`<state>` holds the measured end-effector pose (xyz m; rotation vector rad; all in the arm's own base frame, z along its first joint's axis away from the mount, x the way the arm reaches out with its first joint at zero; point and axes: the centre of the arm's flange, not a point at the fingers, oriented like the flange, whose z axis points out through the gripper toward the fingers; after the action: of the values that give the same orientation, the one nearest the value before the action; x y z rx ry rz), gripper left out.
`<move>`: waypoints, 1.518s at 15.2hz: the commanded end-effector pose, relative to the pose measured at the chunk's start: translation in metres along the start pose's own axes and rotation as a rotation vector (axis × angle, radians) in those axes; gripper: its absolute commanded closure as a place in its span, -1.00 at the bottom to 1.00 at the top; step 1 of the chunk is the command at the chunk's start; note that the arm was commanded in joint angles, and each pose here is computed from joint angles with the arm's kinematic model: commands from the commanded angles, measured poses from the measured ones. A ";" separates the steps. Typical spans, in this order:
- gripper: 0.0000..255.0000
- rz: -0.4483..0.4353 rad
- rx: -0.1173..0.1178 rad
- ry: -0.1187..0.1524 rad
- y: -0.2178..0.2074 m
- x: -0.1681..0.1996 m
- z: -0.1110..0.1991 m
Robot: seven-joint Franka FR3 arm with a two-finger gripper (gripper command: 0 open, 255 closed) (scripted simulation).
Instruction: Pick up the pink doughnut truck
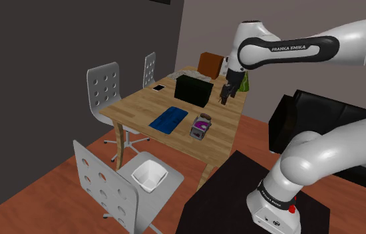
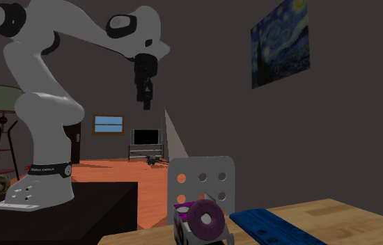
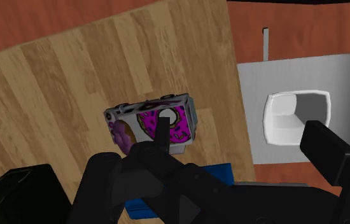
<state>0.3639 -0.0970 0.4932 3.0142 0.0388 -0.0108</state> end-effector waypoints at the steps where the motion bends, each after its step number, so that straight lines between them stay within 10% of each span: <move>1: -1.00 -0.024 -0.005 0.008 0.013 0.012 0.019; 23: -1.00 -0.258 -0.053 0.072 0.134 0.155 0.225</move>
<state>0.5141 -0.2489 0.2950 2.9368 0.4107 0.0697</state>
